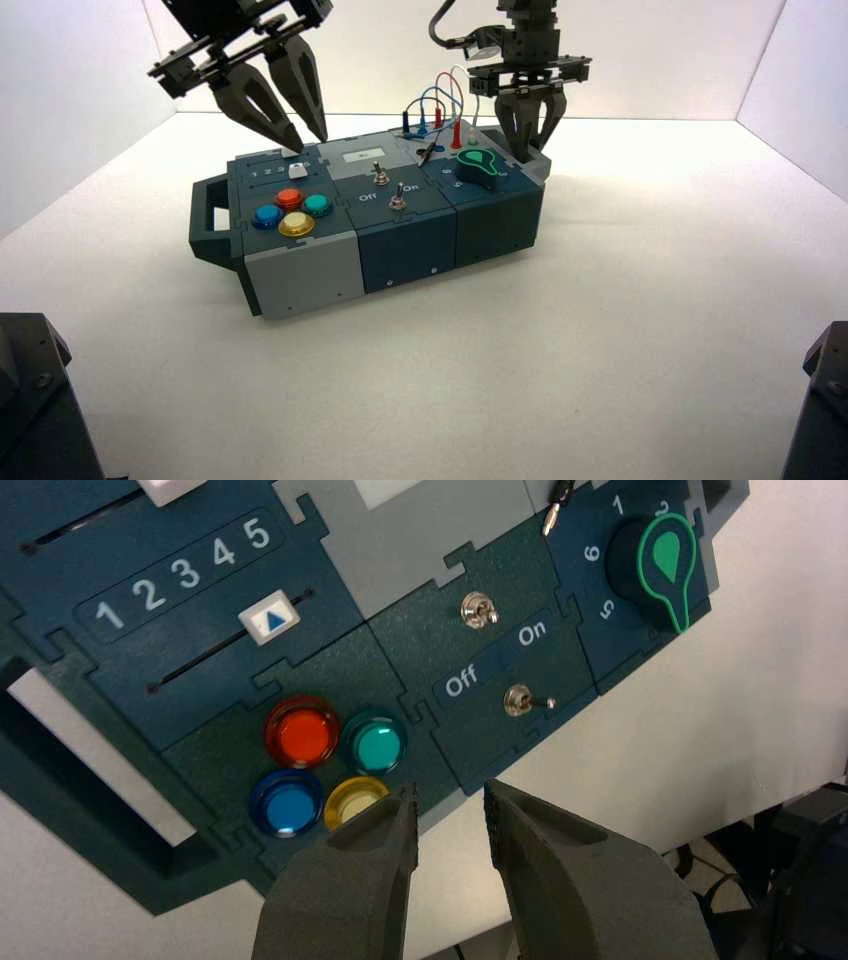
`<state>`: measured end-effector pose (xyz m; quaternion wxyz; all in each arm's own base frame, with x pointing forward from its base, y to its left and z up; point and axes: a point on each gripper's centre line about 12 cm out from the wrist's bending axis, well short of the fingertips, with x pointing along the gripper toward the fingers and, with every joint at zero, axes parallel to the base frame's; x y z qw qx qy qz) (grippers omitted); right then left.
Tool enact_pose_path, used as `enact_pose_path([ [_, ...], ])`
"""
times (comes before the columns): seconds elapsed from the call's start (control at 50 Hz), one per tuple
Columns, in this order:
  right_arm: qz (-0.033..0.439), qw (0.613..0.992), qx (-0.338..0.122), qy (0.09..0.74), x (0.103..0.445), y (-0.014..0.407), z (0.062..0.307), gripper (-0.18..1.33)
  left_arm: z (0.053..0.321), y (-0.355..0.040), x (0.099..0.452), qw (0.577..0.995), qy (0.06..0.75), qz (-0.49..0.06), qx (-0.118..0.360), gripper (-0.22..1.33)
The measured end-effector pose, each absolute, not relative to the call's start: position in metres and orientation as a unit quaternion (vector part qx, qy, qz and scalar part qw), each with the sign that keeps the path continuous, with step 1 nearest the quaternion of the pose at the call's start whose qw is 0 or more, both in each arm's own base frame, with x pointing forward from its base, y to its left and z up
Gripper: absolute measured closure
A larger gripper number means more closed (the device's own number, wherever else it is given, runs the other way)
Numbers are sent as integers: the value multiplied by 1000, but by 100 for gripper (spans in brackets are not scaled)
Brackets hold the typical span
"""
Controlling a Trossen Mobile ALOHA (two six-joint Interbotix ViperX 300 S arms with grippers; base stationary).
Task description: Flip the top switch on with the left gripper.
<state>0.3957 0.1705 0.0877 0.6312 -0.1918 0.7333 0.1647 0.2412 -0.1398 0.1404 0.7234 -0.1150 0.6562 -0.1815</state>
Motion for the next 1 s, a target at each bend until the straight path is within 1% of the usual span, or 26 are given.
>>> enact_pose_path([
  [0.12, 166, 627, -193, 736, 394, 172, 88, 68, 138, -142, 242, 718, 663, -182, -113, 35],
  [0.22, 166, 626, -193, 737, 394, 172, 88, 68, 136, -144, 244, 714, 666, -184, -110, 41],
  [0.38, 167, 626, -194, 737, 394, 173, 88, 68, 135, -145, 246, 711, 669, -184, -109, 41],
  [0.44, 168, 622, -194, 740, 397, 174, 82, 68, 134, -145, 247, 711, 670, -184, -108, 41],
  [0.58, 170, 618, -197, 742, 404, 178, 76, 68, 135, -147, 248, 709, 672, -187, -107, 41],
  [0.82, 180, 621, -205, 735, 412, 190, 77, 68, 136, -148, 252, 708, 673, -188, -107, 42],
  [0.96, 183, 622, -208, 733, 413, 194, 78, 68, 128, -149, 252, 699, 683, -184, -105, 49],
  [1.0, 183, 622, -208, 732, 413, 195, 78, 68, 125, -149, 253, 697, 686, -181, -105, 57],
])
